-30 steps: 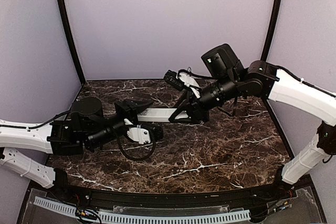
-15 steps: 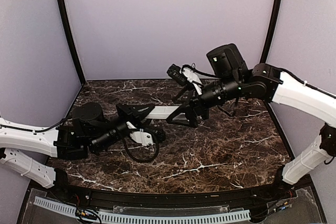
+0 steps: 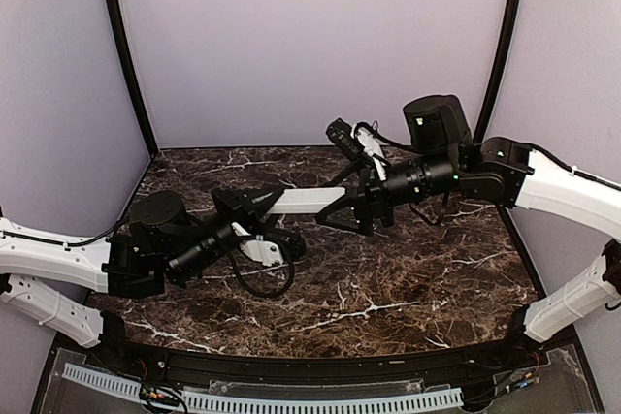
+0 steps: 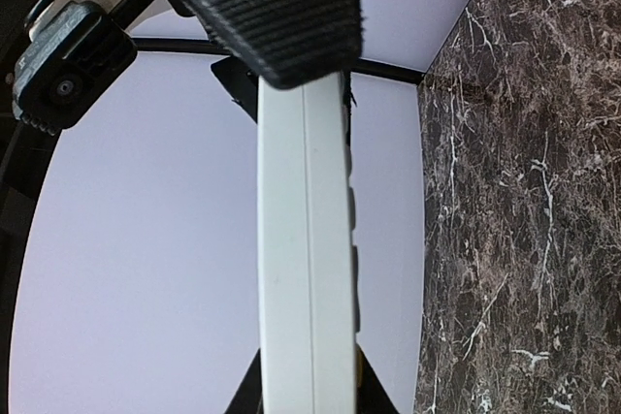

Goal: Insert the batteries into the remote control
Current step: Pass from the left arm to the right, then pass from the right arm to the left

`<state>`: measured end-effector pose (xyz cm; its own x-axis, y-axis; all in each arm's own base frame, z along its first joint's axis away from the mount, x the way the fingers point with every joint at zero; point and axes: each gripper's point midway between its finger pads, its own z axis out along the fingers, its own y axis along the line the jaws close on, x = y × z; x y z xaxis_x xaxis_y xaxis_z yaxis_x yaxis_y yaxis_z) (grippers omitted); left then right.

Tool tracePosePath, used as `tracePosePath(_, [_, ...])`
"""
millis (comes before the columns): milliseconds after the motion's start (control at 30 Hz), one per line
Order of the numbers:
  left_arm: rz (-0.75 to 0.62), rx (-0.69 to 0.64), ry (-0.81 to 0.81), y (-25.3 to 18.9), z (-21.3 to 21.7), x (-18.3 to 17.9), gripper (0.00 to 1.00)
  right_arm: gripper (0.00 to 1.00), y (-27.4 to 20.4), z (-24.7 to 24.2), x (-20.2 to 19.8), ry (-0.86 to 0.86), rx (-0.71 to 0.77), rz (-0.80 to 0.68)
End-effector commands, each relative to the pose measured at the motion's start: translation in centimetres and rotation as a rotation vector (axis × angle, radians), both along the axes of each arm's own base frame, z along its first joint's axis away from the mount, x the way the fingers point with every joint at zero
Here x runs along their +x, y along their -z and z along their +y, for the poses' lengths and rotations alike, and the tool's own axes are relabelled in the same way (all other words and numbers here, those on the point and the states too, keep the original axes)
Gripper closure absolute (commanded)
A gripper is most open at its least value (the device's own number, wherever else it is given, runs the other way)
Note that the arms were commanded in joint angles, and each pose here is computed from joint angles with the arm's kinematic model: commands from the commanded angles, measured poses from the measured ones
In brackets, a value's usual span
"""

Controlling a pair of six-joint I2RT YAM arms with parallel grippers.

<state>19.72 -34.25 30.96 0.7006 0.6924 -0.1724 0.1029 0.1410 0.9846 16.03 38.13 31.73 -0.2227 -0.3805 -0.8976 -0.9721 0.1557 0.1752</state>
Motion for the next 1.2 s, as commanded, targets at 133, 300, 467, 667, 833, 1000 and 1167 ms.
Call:
tracePosePath(133, [0.008,-0.053,0.019,-1.0,0.0,-0.5,1.0,0.61,-1.0,1.1,-0.1,-0.055,0.052,-0.028])
tracePosePath(300, [0.058,-0.07,0.028,-0.8,0.0,-0.7,1.0,0.8,-1.0,1.0,-0.8,-0.095,0.06,-0.036])
tracePosePath(467, [0.33,-0.083,0.066,-0.3,-0.4,-1.5,0.53,1.0,-0.1,0.4,-0.9,-0.112,0.013,-0.086])
tracePosePath(667, [0.746,-0.162,0.142,-0.6,0.8,-3.7,0.1,1.0,-0.3,-0.6,-1.6,-0.172,-0.006,-0.207])
tracePosePath(833, [0.965,-0.193,0.174,-0.9,1.8,-4.7,0.04,1.0,-0.7,-1.1,-2.4,-0.219,-0.014,-0.308])
tracePosePath(1000, [1.014,-0.195,0.224,-1.6,1.2,-5.4,0.06,1.0,-1.0,-0.9,-3.2,-0.253,-0.031,-0.439])
tracePosePath(1167, [1.013,-0.161,0.216,-0.9,0.4,-5.0,0.22,1.0,-2.0,-0.6,-3.4,-0.25,-0.002,-0.485])
